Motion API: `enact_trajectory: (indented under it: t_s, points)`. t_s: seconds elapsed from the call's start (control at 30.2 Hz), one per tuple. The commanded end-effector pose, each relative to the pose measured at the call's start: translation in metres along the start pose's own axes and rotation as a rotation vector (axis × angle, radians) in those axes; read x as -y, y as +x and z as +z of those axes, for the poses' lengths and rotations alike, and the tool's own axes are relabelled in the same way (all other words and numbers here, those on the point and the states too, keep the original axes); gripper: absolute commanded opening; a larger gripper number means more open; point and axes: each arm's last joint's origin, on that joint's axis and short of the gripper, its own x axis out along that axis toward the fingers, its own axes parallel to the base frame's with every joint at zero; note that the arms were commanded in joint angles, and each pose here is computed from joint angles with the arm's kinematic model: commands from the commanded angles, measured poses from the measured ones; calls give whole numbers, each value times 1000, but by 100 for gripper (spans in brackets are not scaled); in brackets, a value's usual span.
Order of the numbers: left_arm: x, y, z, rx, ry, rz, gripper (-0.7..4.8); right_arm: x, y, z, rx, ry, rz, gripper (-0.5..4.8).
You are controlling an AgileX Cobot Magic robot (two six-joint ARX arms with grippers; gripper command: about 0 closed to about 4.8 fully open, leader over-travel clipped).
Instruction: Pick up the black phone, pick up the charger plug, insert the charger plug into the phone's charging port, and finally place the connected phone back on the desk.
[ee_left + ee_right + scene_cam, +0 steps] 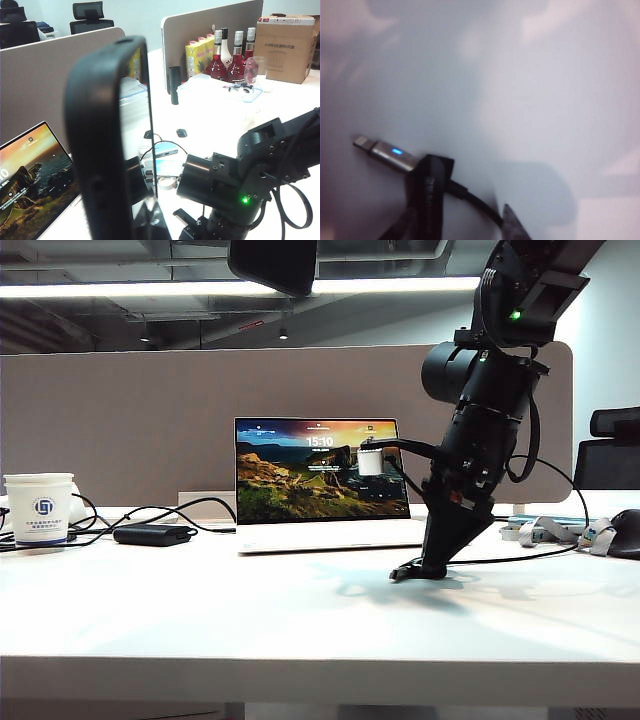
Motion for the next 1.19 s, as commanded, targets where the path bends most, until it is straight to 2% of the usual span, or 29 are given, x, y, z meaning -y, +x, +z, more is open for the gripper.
enact_trajectory:
  t_s: [0.03, 0.26, 0.33, 0.36, 0.43, 0.5, 0.56, 0.6, 0.66, 0.83, 0.86, 1.06, 1.19]
  points:
    - [1, -2, 8, 46, 22, 0, -6, -4, -12, 2, -2, 8, 10, 213]
    - [1, -2, 8, 47, 24, 1, -6, -9, -48, 10, 43, -8, -53, 212]
    - [1, -2, 8, 47, 24, 1, -6, -10, -57, 13, 64, 64, -78, 211]
    - [1, -2, 8, 47, 24, 1, -6, -10, -61, 14, 76, 131, -87, 209]
    - [1, -2, 8, 47, 24, 1, -6, -10, -68, 16, 107, 354, -105, 207]
    - [1, -2, 8, 47, 24, 0, -6, -10, -72, 17, 136, 628, -100, 207]
    - [1, -2, 8, 48, 25, 0, -6, -9, -73, 17, 154, 974, -80, 208]
    - [1, -3, 9, 50, 26, 1, -6, -8, -73, 14, 155, 1207, -61, 208]
    - [2, -4, 10, 57, 30, 1, -6, -8, -72, 14, 161, 1385, -44, 208]
    - [3, -10, 17, 86, 46, 28, -6, -6, -67, 13, 169, 1622, -21, 208]
    - [4, -11, 18, 87, 46, 28, -6, -5, -63, 13, 161, 1703, -13, 209]
    - [5, -12, 20, 96, 51, 26, -6, -8, -53, 12, 114, 1868, 138, 213]
    - [6, -16, 25, 118, 63, 28, -6, -9, -49, 11, 87, 1953, 150, 213]
